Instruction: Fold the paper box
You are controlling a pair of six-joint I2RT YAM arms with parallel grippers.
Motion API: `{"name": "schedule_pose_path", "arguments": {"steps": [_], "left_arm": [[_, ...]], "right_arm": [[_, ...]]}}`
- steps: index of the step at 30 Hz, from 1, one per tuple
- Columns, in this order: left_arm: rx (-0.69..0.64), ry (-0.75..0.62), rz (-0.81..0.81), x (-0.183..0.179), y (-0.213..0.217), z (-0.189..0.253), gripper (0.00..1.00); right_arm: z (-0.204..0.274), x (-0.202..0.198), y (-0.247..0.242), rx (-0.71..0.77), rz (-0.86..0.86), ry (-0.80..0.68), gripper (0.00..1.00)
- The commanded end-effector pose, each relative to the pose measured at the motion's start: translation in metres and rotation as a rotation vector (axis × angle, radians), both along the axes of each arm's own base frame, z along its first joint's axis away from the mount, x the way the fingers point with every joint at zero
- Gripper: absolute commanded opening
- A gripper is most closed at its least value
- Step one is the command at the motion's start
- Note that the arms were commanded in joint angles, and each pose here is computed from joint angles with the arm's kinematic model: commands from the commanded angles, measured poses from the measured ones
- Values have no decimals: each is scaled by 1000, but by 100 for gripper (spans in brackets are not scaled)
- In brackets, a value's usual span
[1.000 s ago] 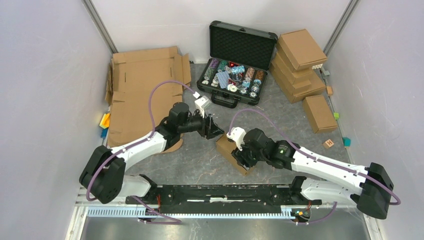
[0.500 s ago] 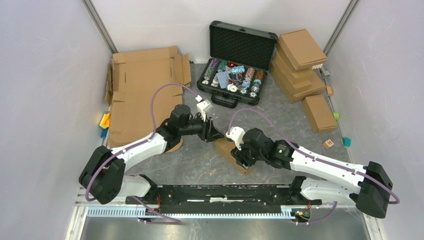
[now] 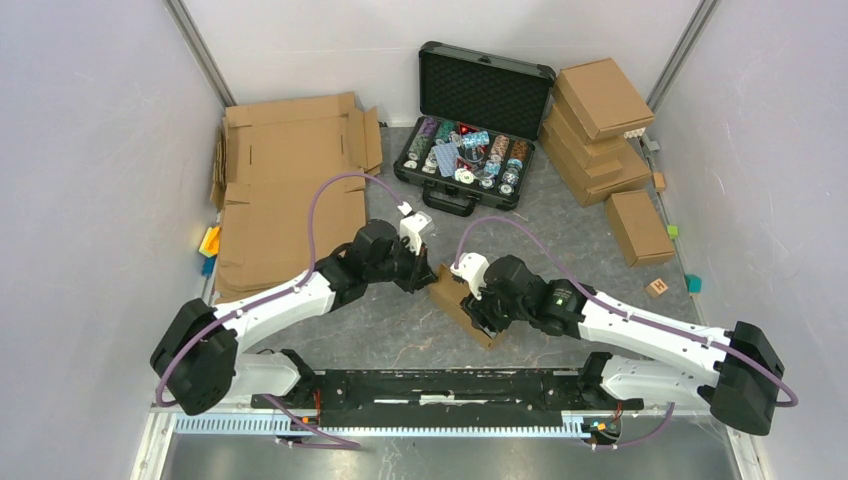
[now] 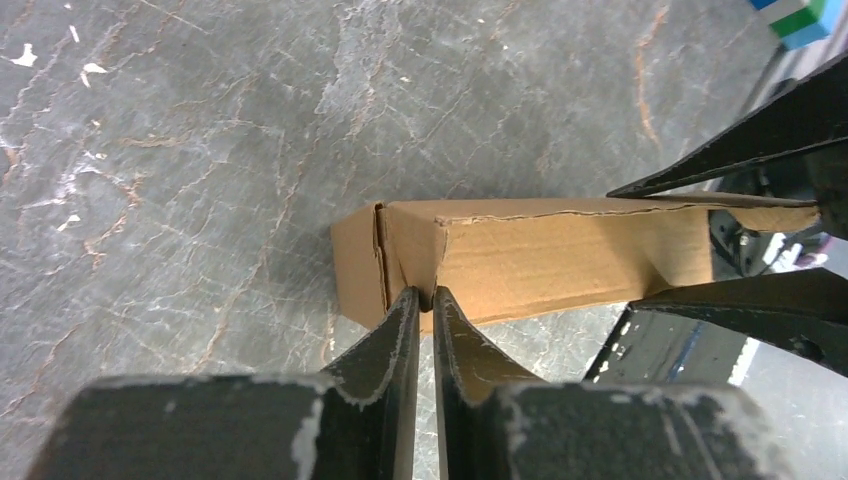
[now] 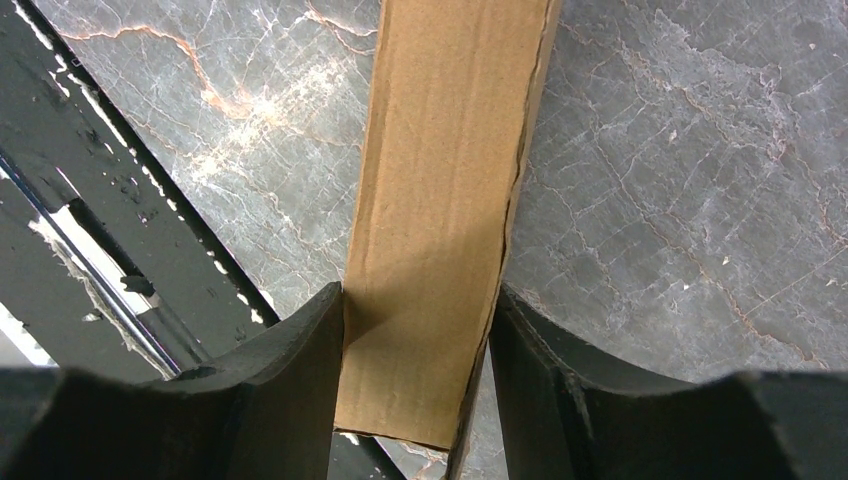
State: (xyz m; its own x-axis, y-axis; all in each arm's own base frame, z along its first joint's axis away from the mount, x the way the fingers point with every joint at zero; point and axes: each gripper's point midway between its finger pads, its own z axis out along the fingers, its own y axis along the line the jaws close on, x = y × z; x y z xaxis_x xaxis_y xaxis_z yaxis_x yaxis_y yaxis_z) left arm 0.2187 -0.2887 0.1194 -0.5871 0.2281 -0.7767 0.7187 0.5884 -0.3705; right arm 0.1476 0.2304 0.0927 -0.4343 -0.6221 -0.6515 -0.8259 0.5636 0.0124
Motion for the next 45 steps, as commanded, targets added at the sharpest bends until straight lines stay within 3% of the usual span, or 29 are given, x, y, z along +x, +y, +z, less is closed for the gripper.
{"name": "schedule_pose_path", "arguments": {"steps": [1,9,24,39,43,45], "left_arm": [[123,-80,56,12,9,1,14],[218,-145,128,17,21,-1,6],[274,-217,136,17,23,0,2],[244,-183,134,8,17,-10,2],[244,-187,131,7,17,-9,2],[241,-186,130,6,16,-9,2]], "right_arm": [[5,7,5,7,-11,-12,55],[6,8,5,3,-13,-15,56],[6,8,4,-1,-15,-16,57],[57,30,21,92,-45,-126,97],[84,39,27,137,-59,-177,89],[92,41,30,169,-65,-194,79]]}}
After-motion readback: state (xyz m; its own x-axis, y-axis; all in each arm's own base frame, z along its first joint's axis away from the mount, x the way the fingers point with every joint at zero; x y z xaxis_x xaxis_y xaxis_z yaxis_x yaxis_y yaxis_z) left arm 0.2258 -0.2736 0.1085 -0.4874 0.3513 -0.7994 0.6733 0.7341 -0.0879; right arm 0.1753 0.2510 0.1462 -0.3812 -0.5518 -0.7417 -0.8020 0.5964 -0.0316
